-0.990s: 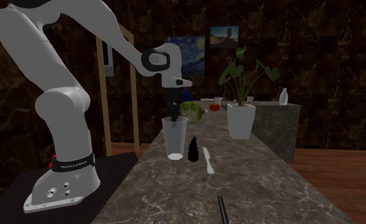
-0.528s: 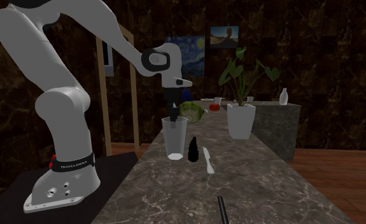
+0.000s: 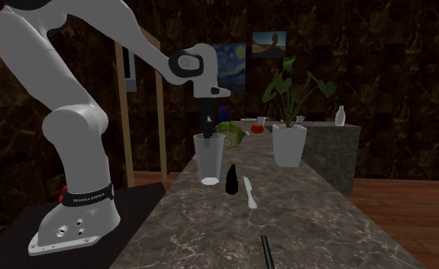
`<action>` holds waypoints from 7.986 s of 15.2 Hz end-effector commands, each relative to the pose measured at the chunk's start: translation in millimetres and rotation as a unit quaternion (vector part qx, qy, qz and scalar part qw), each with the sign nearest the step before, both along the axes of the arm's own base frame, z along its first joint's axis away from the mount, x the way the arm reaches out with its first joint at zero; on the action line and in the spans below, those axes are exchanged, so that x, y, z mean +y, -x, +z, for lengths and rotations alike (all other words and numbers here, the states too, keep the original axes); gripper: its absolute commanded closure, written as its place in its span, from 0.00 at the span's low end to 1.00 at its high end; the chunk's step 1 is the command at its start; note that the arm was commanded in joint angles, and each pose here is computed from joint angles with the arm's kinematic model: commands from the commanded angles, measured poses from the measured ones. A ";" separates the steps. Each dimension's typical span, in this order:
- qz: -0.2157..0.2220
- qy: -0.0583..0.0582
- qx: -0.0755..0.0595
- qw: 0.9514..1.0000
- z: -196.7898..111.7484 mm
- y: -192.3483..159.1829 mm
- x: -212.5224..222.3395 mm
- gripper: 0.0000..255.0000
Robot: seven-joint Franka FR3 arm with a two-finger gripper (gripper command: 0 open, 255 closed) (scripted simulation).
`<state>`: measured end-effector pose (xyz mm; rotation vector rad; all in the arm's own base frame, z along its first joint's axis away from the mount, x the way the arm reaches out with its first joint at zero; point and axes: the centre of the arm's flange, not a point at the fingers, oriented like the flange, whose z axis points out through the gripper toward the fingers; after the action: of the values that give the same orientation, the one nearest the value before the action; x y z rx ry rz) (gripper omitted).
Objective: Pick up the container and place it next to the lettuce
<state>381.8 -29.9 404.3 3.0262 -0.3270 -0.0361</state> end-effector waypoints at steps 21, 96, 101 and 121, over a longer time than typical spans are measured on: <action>0.000 0.000 0.000 1.000 116.4 -0.8 -0.3 1.00; 0.000 0.000 0.000 1.000 102.9 -191.4 361.7 1.00; 0.000 0.000 0.000 1.000 76.5 -191.4 361.7 1.00; 0.000 0.000 0.000 1.000 -14.2 -191.4 361.7 1.00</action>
<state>573.1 331.7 390.4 3.0258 -0.3269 -0.0372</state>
